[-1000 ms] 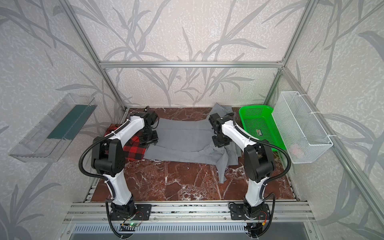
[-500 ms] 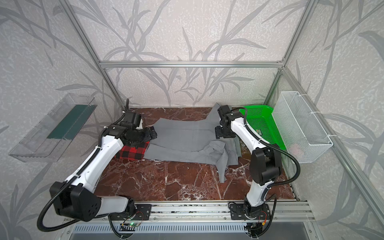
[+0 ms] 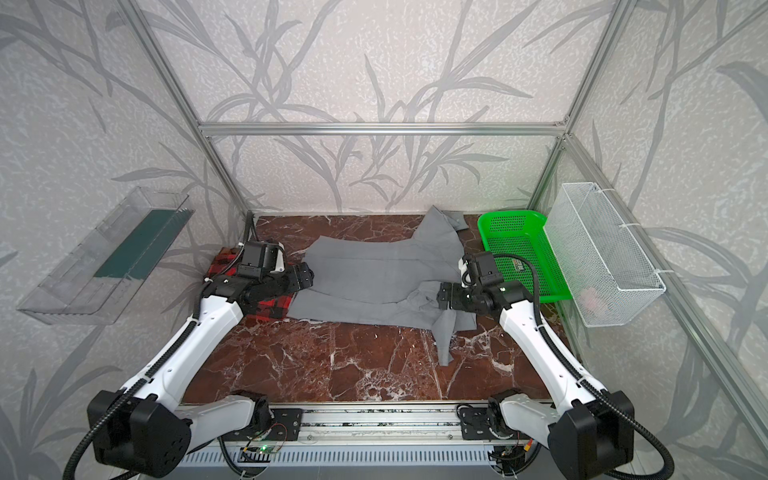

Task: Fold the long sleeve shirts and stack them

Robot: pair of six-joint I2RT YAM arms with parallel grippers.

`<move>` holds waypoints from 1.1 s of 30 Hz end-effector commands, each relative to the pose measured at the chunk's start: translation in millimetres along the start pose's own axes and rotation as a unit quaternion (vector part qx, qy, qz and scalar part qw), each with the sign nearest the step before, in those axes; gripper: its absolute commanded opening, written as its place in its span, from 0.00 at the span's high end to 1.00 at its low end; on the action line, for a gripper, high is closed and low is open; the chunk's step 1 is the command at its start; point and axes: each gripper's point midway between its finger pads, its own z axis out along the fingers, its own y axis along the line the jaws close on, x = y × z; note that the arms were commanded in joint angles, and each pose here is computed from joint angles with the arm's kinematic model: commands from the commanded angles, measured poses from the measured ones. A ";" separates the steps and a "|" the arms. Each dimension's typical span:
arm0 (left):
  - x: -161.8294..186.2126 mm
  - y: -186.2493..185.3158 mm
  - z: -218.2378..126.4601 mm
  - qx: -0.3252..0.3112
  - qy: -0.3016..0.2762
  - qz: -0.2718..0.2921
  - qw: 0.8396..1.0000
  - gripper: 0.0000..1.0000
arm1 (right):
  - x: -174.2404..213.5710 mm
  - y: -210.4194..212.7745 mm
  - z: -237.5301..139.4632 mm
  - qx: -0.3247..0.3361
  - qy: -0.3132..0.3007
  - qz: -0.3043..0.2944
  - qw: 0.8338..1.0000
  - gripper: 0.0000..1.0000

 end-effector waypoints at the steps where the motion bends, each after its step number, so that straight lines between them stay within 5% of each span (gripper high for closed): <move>1: -1.6 -2.4 -3.2 0.009 -0.011 0.014 1.000 0.01 | 34.5 14.9 12.2 -0.036 0.021 0.012 0.999 0.07; 5: 0.7 -3.0 -1.7 0.010 -0.005 0.015 1.000 0.01 | 67.6 3.8 27.3 0.008 0.041 -0.008 0.999 0.14; 10: 1.1 -4.1 0.8 0.012 -0.001 0.016 1.000 0.01 | 87.5 -4.5 51.9 0.017 0.078 0.002 0.997 0.35; 15: 4.0 -4.7 3.3 0.014 0.008 0.018 1.000 0.01 | 79.6 6.2 58.2 0.007 0.092 -0.010 0.996 0.73; 19: 4.0 -5.4 3.4 0.015 0.009 0.018 1.000 0.01 | 39.6 38.3 39.3 -0.037 0.047 -0.019 0.998 1.00; 26: 3.5 -11.8 0.3 0.034 0.006 0.029 0.999 0.01 | -78.3 103.9 -13.6 -0.141 -0.039 -0.007 0.989 1.00; 33: -0.4 -33.5 -8.2 0.085 -0.007 0.067 0.994 0.01 | -155.2 119.0 10.2 -0.224 -0.030 0.090 0.970 1.00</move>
